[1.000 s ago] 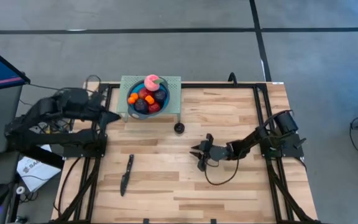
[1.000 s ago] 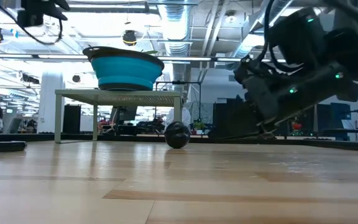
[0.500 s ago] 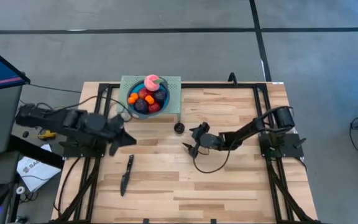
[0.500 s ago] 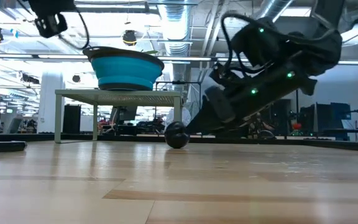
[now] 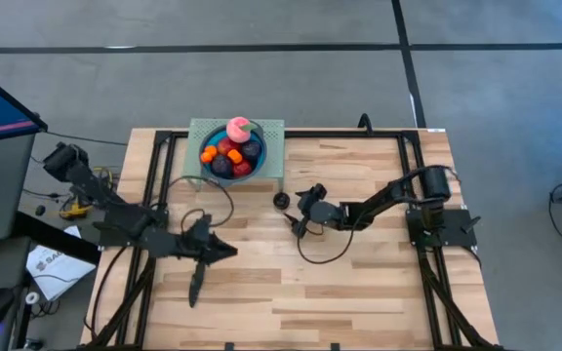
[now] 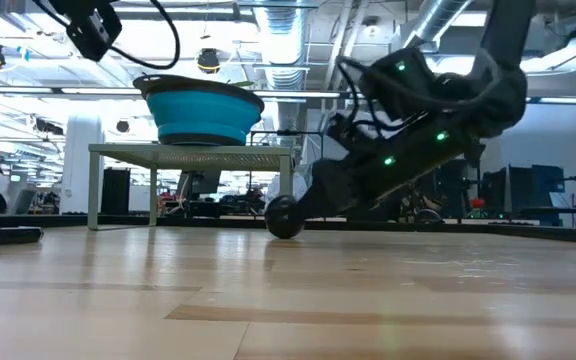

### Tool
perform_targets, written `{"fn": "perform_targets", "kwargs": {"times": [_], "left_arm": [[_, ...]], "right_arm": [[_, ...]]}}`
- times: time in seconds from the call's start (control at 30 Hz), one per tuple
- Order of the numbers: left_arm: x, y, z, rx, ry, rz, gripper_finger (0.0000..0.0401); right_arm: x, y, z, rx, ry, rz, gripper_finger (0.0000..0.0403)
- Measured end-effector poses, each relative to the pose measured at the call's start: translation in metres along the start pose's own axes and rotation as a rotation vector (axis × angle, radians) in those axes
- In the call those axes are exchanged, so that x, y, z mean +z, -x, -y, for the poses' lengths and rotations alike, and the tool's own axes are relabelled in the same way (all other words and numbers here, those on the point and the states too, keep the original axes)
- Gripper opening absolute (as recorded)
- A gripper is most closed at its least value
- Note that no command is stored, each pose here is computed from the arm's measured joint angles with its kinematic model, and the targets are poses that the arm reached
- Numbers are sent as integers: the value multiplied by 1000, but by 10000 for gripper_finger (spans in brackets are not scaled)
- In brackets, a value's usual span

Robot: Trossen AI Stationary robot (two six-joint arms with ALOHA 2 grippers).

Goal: Pick & Place Fruit
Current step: Put the black plum into the blue strainer bowl on the shelf

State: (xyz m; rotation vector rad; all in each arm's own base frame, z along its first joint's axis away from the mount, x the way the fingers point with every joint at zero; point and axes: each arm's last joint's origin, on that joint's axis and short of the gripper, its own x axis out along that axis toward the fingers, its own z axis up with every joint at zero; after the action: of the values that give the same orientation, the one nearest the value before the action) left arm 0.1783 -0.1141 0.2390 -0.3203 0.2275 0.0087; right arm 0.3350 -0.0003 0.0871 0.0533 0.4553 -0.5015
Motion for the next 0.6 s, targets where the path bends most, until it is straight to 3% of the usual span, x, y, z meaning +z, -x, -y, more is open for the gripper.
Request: {"fn": "perform_targets", "kwargs": {"times": [0.4,0.6], "left_arm": [[-38,-28,12,22,62,-88,24],[-41,-32,15,9,76,-76,21]], "right_arm": [[-4,-34,-17,-70,57,9,374],[1,-36,-14,-77,37,30,323]]}}
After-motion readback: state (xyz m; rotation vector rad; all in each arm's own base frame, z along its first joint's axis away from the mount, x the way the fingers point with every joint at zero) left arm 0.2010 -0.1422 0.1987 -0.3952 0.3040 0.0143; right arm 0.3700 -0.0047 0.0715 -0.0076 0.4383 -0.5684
